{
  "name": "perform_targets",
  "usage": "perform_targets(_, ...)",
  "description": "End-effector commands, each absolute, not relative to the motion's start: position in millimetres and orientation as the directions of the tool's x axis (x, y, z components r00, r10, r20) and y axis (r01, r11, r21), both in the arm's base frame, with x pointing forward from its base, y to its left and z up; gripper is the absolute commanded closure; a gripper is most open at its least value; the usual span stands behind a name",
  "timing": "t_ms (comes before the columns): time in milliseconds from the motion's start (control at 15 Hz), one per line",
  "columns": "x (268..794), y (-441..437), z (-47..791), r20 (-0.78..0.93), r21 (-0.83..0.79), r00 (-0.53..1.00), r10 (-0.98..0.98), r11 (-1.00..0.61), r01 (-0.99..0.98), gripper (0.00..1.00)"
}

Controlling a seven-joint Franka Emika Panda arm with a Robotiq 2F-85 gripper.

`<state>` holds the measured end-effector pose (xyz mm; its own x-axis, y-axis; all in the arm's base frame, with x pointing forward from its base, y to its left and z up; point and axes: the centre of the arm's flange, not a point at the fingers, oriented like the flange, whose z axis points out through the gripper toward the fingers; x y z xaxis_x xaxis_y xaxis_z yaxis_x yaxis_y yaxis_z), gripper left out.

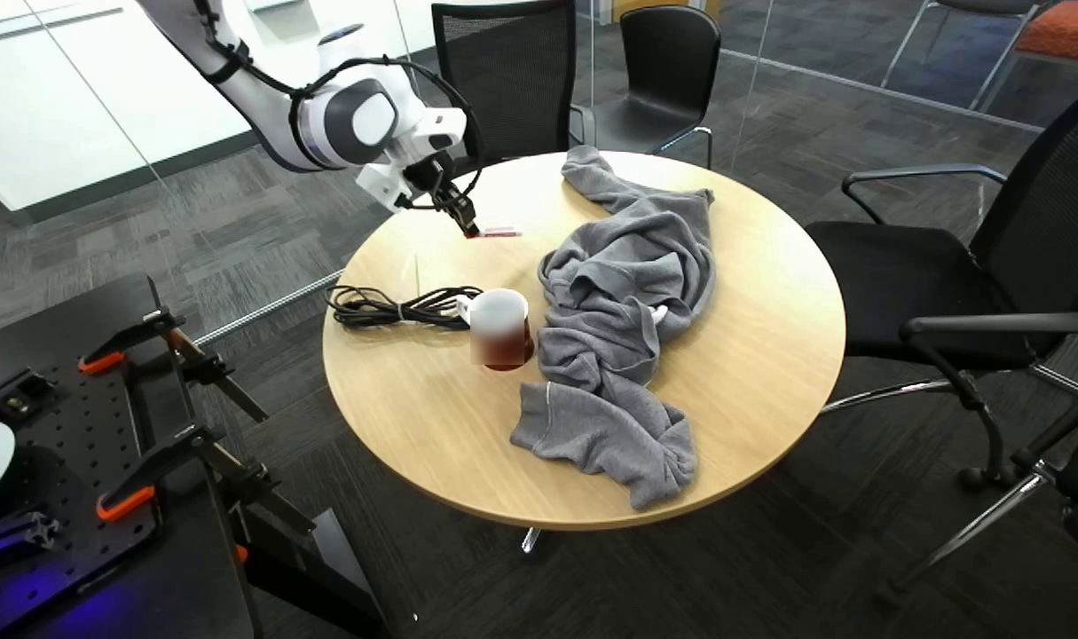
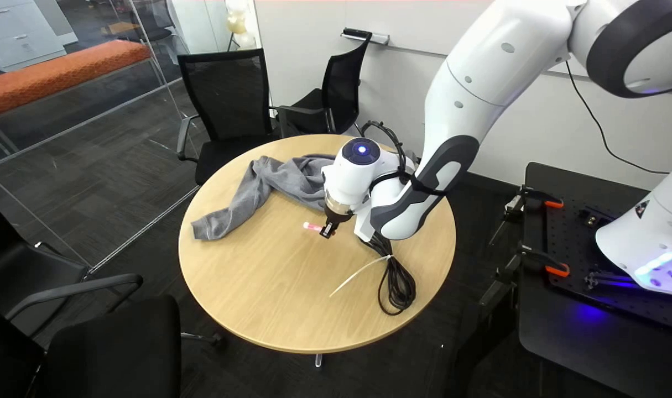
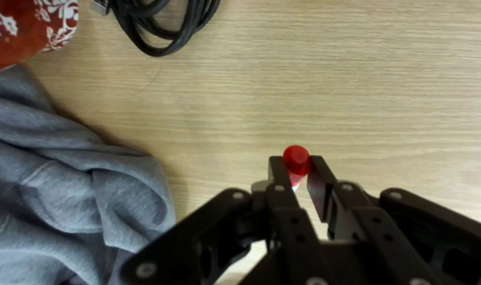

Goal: Take the marker from the table then put it inside then out of the red cup and put it on the table

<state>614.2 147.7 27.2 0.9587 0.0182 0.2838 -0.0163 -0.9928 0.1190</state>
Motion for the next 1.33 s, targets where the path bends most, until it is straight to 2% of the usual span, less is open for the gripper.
perform_targets(0,625,148,16,0.292,0.109,0.956,0.028,-0.994,-0.005,0.95)
perform_targets(467,623,147,2,0.277,0.105,0.960,0.024,-0.994,-0.005,0.95)
perform_targets(533,622,146,1,0.273,0.105,0.962,0.025,-0.994,-0.004,0.57)
perform_targets(600,622,146,0,0.271,0.103,0.962,0.024,-0.995,-0.004,0.55)
perform_targets(1067,619,146,9,0.273,0.101,0.962,0.025,-0.995,-0.002,0.04)
perform_targets(1133,618,146,12,0.269,0.097,0.963,0.025,-0.995,-0.001,0.00)
perform_targets(1267,614,147,21,0.272,0.090,0.962,0.030,-0.996,0.006,0.00)
